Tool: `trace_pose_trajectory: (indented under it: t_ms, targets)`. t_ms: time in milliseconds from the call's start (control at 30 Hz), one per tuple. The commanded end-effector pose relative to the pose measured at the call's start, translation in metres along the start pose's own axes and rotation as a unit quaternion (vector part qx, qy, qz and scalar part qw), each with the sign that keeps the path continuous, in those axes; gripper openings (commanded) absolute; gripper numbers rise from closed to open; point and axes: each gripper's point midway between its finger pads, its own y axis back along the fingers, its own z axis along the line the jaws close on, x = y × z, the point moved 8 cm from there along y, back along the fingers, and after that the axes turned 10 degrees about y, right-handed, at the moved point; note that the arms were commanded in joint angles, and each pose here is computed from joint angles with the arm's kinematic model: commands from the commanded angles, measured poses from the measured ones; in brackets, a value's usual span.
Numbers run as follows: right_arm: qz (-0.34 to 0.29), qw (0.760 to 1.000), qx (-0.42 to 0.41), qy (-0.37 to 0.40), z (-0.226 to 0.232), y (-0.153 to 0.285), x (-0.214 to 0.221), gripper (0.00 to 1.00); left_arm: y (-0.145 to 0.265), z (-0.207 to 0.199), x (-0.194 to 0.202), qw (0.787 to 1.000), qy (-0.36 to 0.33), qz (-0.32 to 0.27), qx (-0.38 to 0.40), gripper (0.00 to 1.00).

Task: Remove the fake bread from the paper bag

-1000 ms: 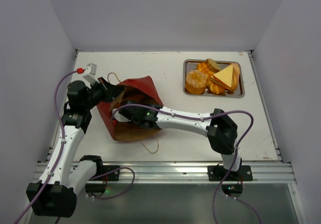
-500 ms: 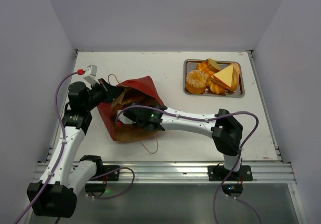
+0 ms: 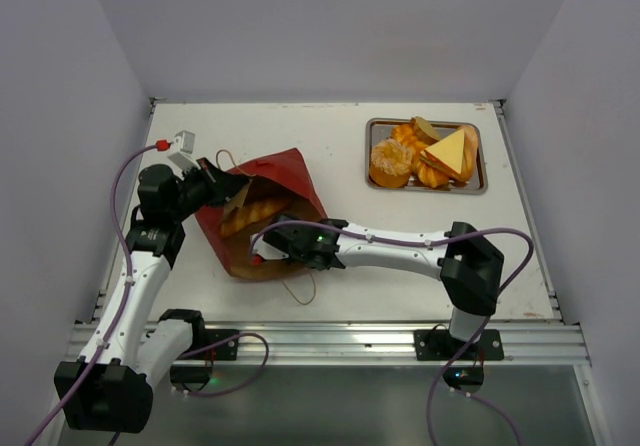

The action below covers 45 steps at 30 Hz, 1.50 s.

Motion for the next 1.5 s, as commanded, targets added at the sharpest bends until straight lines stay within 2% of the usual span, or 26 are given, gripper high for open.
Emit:
trace_pose_trajectory:
  t_ms: [0,433,500,900,1467]
  targets:
    - [-0.029,0.999,0.025,-0.019,-0.014,0.024,0.001,0.09,-0.002,0.003,0.001,1.0,-0.007,-0.004,-0.004,0.0]
    - [-0.062,0.997,0.051,-0.017,-0.027,0.054,-0.013,0.25,-0.002,0.002,0.001,1.0,-0.009,-0.003,-0.002,0.0]
    - [-0.054,0.997,0.058,-0.016,-0.029,0.052,-0.014,0.3,-0.002,0.002,0.0,1.0,-0.009,-0.003,-0.002,0.0]
    - [-0.023,0.995,0.096,0.003,-0.035,0.035,-0.023,0.45,0.0,-0.001,-0.001,1.0,-0.014,-0.003,-0.001,0.0]
    - [-0.003,0.992,0.121,0.033,-0.035,0.011,-0.034,0.47,0.0,-0.002,-0.002,1.0,-0.012,-0.003,0.005,0.0]
